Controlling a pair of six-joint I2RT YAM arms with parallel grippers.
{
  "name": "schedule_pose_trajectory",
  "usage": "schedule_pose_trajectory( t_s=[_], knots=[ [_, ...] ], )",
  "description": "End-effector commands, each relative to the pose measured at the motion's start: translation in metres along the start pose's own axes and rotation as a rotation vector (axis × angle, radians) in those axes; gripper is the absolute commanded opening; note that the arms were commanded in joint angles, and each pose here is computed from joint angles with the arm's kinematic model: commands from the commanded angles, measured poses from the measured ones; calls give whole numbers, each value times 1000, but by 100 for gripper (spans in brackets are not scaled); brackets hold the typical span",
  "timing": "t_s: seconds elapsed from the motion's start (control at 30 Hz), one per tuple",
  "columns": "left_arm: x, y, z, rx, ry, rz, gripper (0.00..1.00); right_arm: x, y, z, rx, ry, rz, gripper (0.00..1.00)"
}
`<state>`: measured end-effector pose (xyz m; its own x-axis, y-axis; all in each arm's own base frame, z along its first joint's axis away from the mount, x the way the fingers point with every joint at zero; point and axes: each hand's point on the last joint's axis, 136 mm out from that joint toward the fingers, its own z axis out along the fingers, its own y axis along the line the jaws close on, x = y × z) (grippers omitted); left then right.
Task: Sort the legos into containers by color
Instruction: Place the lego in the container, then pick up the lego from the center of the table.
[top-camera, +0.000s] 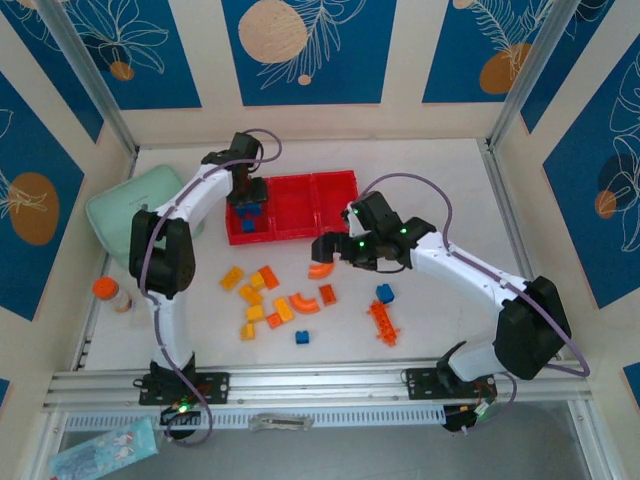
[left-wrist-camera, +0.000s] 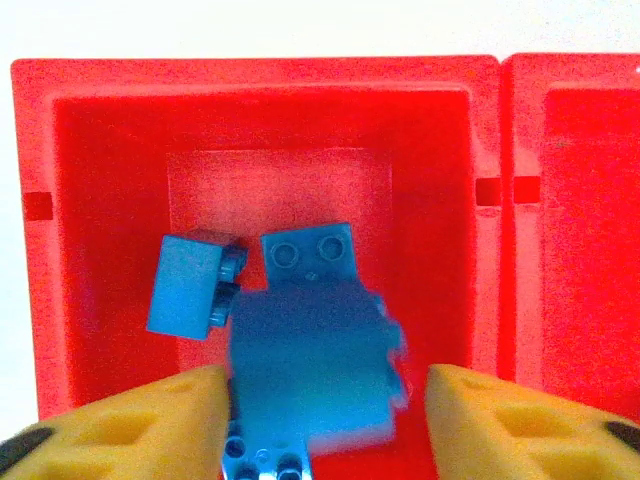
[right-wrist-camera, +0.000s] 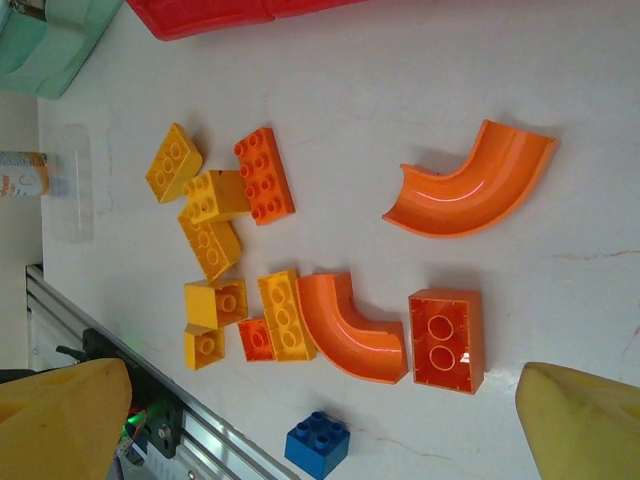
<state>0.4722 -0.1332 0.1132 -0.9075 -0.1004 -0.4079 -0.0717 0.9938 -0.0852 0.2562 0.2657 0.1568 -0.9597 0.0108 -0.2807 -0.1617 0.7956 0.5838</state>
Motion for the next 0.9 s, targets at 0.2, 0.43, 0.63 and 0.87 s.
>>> schedule_pose_trajectory(
  t_s=[0.2, 0.43, 0.63, 0.87],
  knots=[
    [-5, -4, -37, 73, -17, -8, 65, -10, -12, -11, 16, -21, 26, 99],
    [22, -24, -79, 198, -30, -40, 69, -7, -36, -25, 51, -34, 78, 99],
    [67, -58, -107, 277, -19, 1, 70, 7, -63, -43, 94, -33, 140, 99],
    [125, -123, -127, 398, 27, 74, 71, 28, -99, -69, 156, -62, 267, 99]
  ],
)
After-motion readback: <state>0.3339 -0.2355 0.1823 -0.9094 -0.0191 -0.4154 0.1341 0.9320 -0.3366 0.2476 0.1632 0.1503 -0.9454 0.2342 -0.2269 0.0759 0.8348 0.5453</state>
